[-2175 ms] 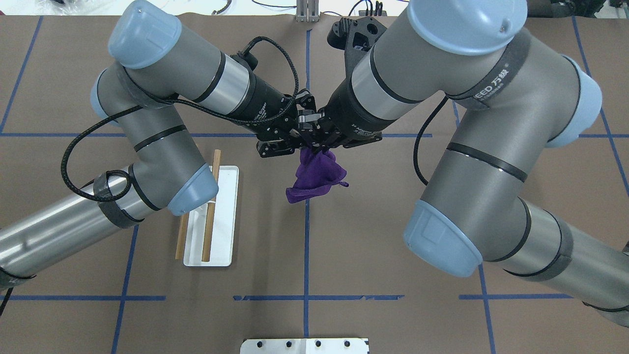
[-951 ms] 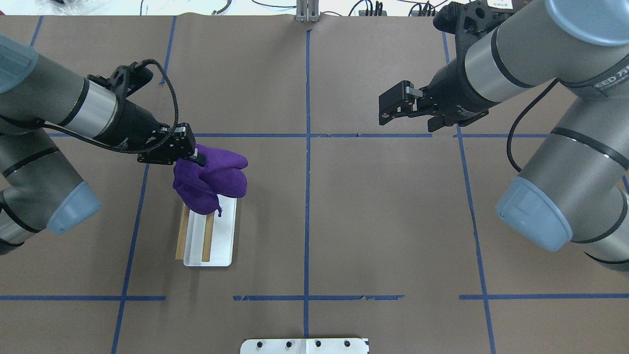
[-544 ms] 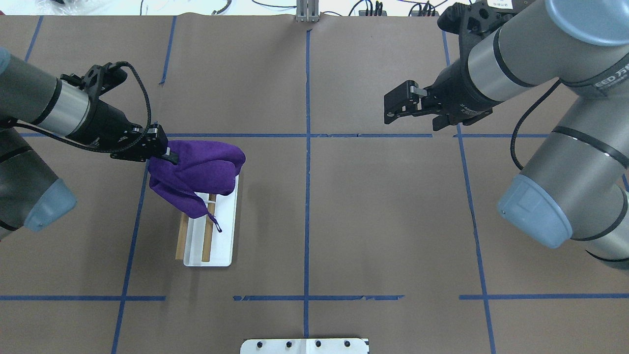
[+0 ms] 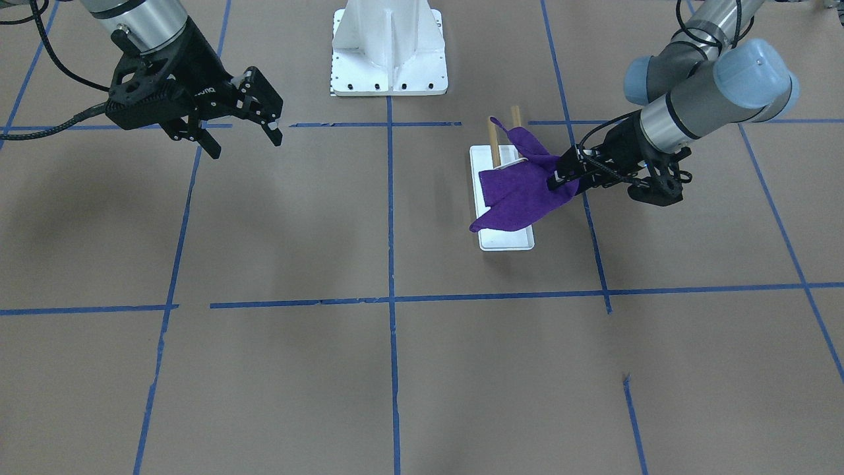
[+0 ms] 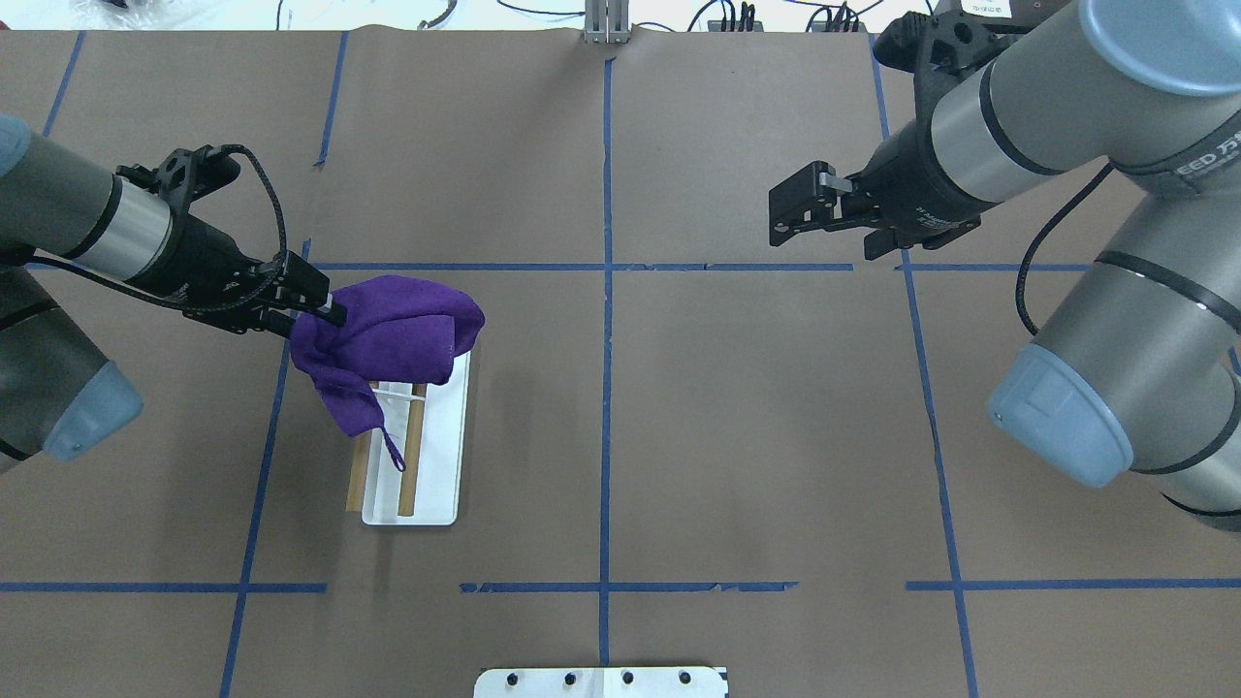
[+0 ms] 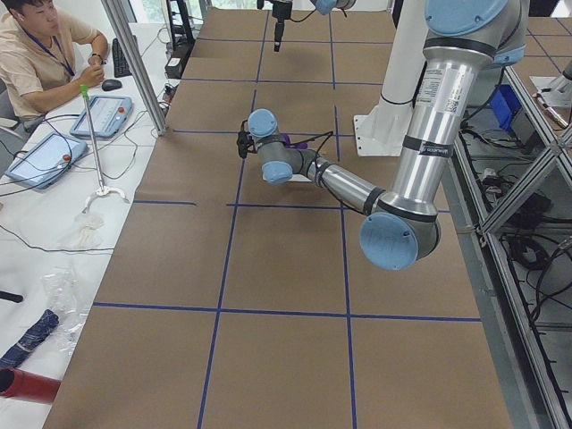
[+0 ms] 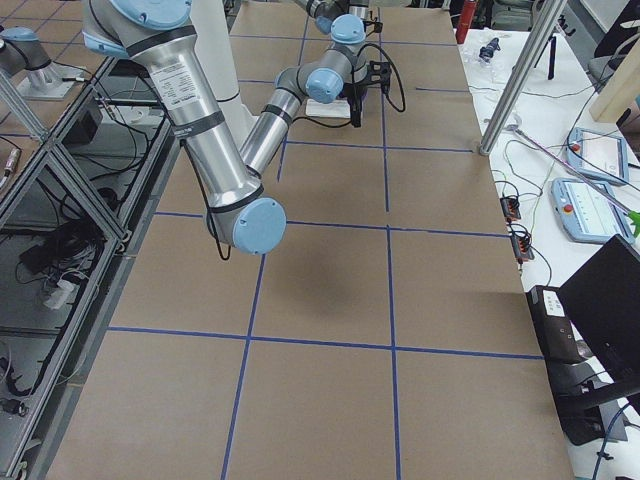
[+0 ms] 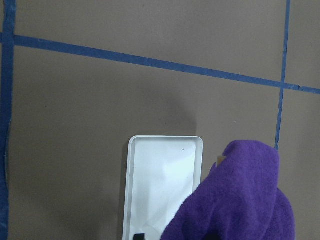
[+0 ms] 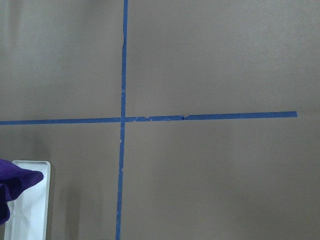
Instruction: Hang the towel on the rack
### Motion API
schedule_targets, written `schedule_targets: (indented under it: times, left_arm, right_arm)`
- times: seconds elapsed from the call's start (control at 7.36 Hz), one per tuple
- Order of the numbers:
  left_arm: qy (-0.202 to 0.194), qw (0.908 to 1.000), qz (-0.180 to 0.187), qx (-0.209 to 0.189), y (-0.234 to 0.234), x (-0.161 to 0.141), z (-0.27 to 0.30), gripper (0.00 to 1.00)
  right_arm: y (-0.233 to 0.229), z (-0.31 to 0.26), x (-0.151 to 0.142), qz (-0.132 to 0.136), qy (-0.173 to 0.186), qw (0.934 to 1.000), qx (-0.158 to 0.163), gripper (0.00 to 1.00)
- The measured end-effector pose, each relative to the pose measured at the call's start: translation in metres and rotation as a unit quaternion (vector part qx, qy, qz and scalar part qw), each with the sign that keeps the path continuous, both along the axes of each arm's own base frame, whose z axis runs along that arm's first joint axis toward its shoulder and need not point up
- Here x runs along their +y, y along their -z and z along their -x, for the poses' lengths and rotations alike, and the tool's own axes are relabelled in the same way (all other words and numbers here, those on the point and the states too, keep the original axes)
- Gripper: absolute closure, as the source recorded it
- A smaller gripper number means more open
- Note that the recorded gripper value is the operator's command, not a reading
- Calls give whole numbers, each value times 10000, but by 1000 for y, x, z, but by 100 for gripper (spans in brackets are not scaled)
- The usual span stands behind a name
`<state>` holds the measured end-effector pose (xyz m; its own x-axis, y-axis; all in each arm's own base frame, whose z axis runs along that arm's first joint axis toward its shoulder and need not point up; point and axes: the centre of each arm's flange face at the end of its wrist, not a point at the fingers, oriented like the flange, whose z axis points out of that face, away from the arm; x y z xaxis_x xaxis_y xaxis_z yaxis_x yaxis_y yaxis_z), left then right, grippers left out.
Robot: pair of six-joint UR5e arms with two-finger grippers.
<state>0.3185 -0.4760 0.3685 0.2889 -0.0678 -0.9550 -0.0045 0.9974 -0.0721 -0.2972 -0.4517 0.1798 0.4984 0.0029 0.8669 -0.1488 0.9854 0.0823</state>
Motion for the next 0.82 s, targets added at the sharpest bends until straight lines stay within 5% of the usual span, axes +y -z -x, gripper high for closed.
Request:
schedule_targets:
  times: [0.54,0.82]
  left_arm:
    - [371,9992,18,-132,-11,-21,23,0]
    - [541,9970,-502,-234,-21,-42,59,0]
  right_arm:
    - [-45,-42,-23,-12,-131,9994,323,0]
    - [-98,-90,-45,18,-26,9984,573,0]
